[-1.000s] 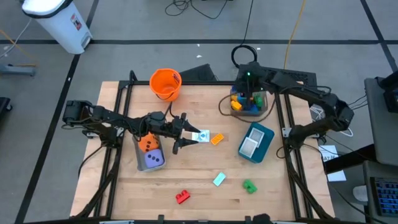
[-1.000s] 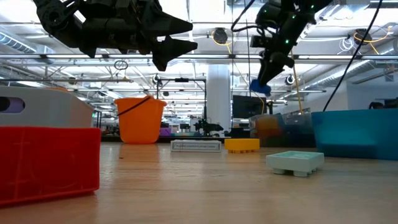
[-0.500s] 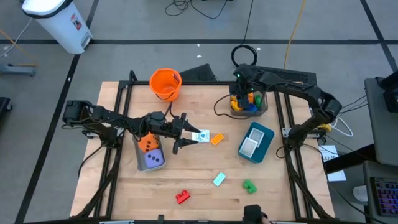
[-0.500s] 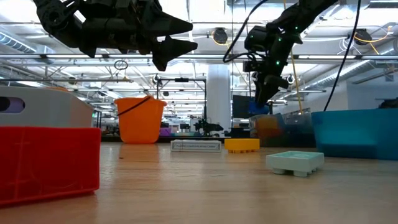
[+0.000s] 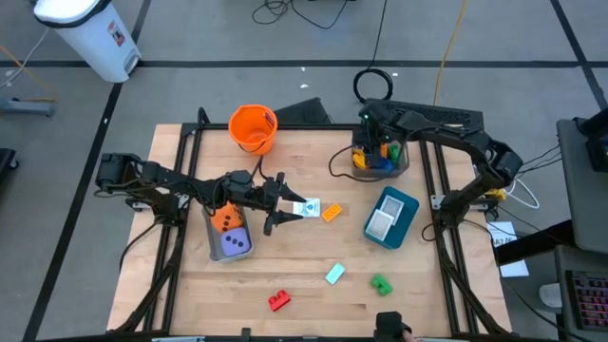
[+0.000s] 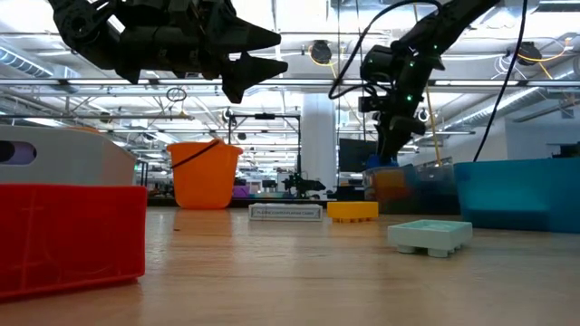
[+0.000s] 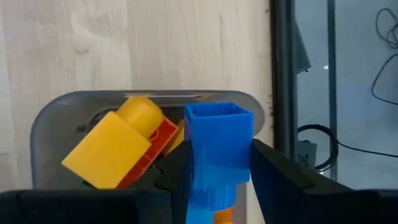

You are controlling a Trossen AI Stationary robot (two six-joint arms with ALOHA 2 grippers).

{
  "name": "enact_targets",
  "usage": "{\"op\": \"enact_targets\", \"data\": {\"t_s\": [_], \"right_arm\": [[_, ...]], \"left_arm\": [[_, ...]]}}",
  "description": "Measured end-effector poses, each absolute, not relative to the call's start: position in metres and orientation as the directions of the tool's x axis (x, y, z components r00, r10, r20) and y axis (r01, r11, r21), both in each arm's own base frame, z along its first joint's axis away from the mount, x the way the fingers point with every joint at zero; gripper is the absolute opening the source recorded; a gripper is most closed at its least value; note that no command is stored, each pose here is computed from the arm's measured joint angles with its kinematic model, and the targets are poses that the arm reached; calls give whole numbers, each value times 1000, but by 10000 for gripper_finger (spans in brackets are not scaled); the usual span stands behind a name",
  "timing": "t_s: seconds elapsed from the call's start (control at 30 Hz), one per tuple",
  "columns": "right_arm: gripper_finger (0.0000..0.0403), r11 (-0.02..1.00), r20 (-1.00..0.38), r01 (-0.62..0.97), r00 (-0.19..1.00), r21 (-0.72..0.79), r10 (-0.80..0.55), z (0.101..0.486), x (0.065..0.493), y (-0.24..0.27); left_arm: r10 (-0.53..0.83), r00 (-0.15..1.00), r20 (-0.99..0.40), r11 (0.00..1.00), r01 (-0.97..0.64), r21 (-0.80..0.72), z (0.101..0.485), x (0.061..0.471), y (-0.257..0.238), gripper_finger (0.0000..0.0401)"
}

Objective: Pick & Place Toys
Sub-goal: Put the blue game piece into the black bin, then put the yellow game piece into the black bin

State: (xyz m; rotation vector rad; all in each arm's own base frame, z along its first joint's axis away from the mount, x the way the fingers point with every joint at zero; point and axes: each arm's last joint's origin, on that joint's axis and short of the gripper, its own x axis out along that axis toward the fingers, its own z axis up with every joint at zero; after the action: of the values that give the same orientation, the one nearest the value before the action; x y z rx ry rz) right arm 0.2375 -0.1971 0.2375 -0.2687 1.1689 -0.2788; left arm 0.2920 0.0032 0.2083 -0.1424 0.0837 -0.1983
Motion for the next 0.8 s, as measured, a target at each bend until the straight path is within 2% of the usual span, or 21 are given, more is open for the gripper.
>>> {"op": "enact_targets", "data": {"t_s": [0.4,0.8], "right_arm": [[135,930,-845,85,395,-357,-361,234,238,-199],[202,928,-840,88,401,-362,-365,234,239,-200]], "left_arm": [[-202,977,-69,970,190,-149,208,292,3,253],[-202,977,-69,971,190,-146,208,292,3,253]]}}
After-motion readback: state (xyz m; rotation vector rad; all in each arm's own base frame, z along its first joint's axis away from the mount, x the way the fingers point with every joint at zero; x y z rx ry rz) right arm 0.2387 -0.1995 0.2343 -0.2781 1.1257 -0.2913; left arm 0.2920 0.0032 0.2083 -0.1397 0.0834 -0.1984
